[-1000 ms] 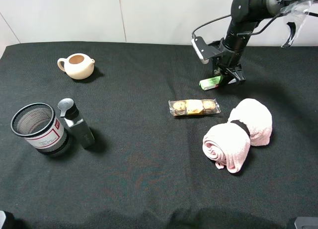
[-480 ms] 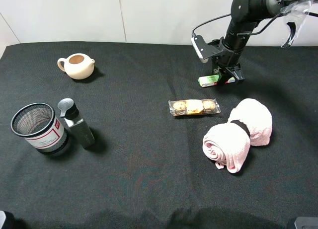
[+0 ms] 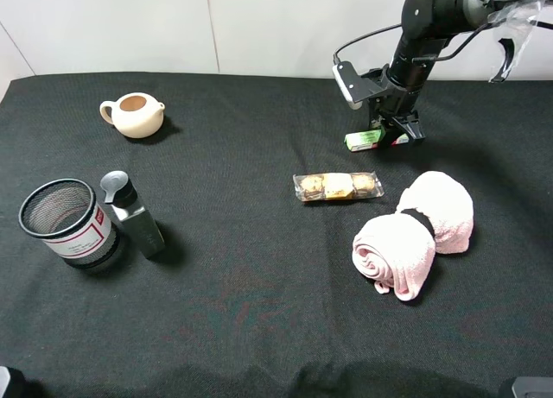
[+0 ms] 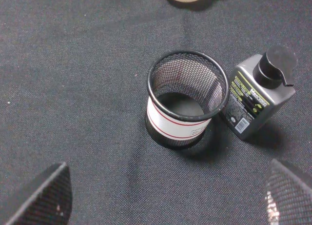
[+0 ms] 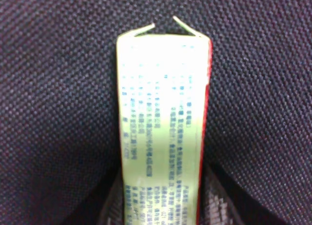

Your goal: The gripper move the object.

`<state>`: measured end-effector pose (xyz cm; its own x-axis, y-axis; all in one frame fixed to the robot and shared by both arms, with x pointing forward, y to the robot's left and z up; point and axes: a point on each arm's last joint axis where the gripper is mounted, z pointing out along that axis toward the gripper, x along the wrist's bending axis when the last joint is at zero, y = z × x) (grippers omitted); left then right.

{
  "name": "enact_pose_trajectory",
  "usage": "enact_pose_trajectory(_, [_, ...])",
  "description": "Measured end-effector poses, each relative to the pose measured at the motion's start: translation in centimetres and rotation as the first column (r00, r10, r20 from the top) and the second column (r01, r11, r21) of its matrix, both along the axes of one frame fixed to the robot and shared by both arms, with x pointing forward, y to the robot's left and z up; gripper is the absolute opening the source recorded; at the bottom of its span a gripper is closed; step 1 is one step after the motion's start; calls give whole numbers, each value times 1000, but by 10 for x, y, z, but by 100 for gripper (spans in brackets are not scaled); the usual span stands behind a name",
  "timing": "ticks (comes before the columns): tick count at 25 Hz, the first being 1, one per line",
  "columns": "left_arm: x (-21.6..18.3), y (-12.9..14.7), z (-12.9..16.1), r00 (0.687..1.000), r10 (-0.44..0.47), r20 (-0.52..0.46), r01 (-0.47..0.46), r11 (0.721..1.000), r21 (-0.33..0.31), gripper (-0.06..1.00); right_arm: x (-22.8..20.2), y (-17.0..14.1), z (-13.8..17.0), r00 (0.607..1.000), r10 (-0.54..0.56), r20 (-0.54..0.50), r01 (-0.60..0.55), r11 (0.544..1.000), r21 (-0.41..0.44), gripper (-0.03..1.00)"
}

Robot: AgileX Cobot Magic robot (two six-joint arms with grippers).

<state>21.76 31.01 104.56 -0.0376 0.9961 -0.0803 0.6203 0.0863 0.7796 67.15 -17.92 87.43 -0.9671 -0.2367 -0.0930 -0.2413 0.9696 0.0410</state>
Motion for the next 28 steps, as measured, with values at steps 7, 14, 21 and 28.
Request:
enact_pose_trajectory(7, [0,0,0,1000,0,0,0,1000,0,83,-1,0,0,1000,-10,-8,10,1000,-1,19])
enact_pose_trajectory(14, [0,0,0,1000,0,0,0,1000,0,83,-2,0,0,999,-22,-24,22,1000,-3,19])
enact_pose_trajectory(21, [0,0,0,1000,0,0,0,1000,0,83,-4,0,1,998,-32,-45,32,999,-4,19])
enact_pose_trajectory(28, [0,0,0,1000,0,0,0,1000,0,83,-8,-1,23,997,-66,-50,66,998,7,19])
